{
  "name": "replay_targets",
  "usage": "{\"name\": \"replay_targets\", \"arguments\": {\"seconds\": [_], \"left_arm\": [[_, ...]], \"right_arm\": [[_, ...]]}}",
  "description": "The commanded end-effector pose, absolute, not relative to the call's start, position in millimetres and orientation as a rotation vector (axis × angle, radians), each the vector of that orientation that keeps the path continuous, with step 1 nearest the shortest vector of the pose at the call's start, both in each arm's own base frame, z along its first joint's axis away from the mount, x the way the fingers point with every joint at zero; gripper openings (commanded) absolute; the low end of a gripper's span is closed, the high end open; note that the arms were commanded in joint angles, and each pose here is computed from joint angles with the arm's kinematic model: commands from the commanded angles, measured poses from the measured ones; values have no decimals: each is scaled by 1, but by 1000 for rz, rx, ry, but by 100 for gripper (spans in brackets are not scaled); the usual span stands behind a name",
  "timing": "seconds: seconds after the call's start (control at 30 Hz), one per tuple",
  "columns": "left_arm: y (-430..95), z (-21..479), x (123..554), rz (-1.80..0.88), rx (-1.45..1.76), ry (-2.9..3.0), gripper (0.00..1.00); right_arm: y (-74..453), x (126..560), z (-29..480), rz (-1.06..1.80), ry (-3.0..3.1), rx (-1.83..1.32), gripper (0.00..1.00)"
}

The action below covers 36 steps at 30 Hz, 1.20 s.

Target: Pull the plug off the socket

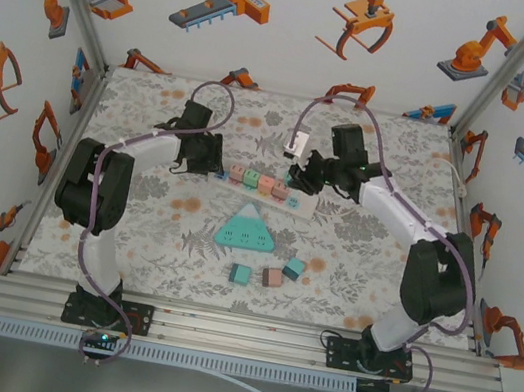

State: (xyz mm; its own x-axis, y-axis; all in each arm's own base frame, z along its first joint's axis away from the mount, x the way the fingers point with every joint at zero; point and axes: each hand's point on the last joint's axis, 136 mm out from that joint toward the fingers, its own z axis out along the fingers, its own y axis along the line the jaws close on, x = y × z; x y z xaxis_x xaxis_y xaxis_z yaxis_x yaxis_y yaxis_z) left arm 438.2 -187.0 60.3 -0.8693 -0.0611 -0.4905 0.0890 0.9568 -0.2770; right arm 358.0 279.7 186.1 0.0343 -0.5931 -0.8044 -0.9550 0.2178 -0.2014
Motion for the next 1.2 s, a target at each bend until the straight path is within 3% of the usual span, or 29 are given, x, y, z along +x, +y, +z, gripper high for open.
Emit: {"name": "replay_targets", "arguments": {"seconds": [0.0,0.3,0.53,0.83,1.0,1.17], "left_arm": [[-162,2,389,-217,67,2834,49],[-180,89,404,-393,49,2651,56],[-213,182,376,-629,165,2416,58],[-274,275,252,-855,750,1978,58],[-279,291,167,-893,1151,1684,61],[-264,281,121,-881,1431,1532,69]], "right_arm": [[283,354,229,595,1641,-1310,10],[243,334,265,727,1919,-718,3],[196,303,267,789,2037,-265,0],[168,253,218,998,2146,104,0],[175,243,186,1101,2196,161,0],[184,244,152,1132,2265,157,0]]}}
